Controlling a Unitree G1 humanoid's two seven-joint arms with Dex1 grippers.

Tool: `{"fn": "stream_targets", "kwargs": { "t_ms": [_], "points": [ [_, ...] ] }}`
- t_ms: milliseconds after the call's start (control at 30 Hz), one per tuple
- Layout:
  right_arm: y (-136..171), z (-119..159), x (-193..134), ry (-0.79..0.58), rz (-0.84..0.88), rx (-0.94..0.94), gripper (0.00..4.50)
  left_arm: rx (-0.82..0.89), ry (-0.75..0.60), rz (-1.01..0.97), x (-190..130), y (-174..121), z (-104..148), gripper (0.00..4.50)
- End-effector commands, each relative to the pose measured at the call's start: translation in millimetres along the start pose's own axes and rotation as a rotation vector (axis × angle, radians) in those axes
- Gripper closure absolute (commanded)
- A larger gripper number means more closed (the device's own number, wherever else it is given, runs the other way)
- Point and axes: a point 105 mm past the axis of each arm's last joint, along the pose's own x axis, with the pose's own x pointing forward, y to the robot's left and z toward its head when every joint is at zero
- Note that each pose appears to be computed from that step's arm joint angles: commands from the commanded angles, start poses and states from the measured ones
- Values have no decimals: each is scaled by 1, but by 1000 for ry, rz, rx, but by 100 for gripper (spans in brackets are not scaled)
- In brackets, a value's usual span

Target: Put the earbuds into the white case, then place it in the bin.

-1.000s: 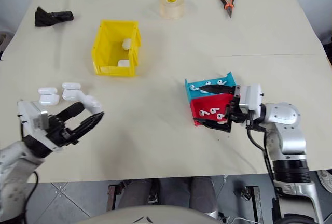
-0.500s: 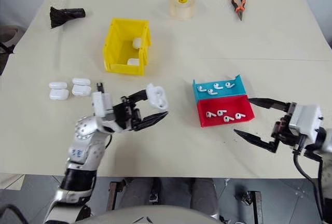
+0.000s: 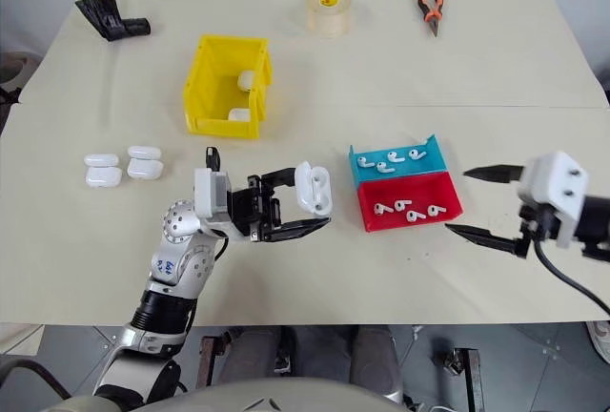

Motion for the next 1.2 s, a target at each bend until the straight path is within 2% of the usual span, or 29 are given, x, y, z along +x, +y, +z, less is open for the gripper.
{"fn": "stream_targets", "kwargs": {
  "t_ms": [33, 167, 267, 433, 667, 767, 933, 1200],
  "points": [
    [-6, -10, 13, 167, 64, -2, 0, 31, -31, -42, 4, -6, 7, 177],
    [-11, -18, 29, 334, 146, -52, 0, 26, -39, -48, 7, -7, 6, 177],
    [-15, -22, 35, 398, 178, -108, 0, 30, -37, -50, 9, -8, 4, 177],
    [-25, -29, 39, 457, 200, -171, 0, 31, -52, -47, 13, -11, 6, 177],
    [-26, -33, 42, 474, 224, -194, 0, 24, -52, -44, 15, -13, 6, 177],
    [-24, -34, 44, 476, 237, -213, 61, 19, -53, -45, 16, -12, 5, 177],
    [-24, -35, 44, 480, 251, -243, 225, 9, -54, -52, 17, -13, 5, 177],
    [-24, -37, 48, 481, 255, -288, 225, 4, -53, -55, 17, -12, 6, 177]
  ]
}}
